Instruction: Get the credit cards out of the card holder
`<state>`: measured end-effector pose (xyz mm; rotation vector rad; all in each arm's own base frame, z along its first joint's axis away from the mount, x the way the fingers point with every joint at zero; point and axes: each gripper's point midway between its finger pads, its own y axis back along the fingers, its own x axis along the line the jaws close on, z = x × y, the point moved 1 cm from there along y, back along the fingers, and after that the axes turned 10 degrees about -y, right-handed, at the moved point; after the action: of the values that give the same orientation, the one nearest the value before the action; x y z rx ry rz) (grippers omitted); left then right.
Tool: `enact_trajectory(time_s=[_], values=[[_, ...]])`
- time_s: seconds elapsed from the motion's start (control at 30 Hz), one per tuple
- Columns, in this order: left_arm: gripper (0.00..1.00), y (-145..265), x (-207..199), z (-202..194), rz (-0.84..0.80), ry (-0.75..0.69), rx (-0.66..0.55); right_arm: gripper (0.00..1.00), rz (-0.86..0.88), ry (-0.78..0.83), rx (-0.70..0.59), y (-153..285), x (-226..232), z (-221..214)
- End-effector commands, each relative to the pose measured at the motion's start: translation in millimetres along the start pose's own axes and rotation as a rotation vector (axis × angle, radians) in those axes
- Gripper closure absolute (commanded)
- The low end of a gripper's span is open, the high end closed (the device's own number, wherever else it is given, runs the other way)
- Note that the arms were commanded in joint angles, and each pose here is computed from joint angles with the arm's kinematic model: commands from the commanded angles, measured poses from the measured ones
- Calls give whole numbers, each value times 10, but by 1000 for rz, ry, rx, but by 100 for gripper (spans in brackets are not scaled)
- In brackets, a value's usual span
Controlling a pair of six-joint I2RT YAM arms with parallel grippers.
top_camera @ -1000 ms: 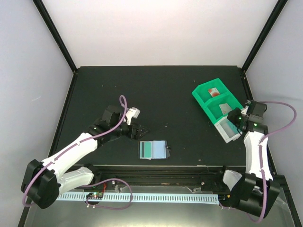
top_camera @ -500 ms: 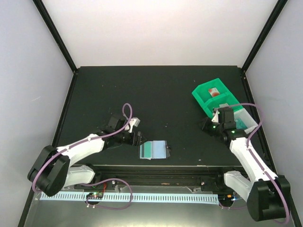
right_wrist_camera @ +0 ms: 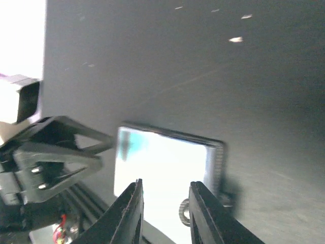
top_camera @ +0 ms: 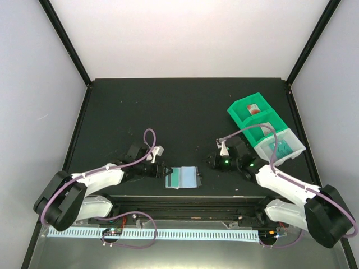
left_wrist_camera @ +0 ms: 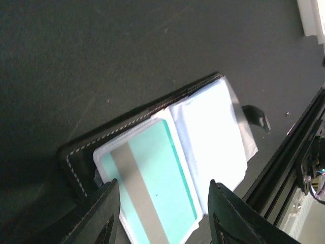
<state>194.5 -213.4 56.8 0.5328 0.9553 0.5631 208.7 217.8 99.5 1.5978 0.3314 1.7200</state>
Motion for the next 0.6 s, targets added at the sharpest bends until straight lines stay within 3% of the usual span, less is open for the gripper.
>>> enact_trajectory(time_s=[0.0, 0.2, 0.57], values=[[52, 5, -29, -11, -36, 2, -17, 72, 167, 33, 23, -108, 460, -100], [61, 90, -90, 87, -27, -49, -41, 72, 160, 97, 136, -364, 731, -374], [62, 164, -119, 15, -36, -8, -55, 74, 165, 99, 303, -880, 795, -870]])
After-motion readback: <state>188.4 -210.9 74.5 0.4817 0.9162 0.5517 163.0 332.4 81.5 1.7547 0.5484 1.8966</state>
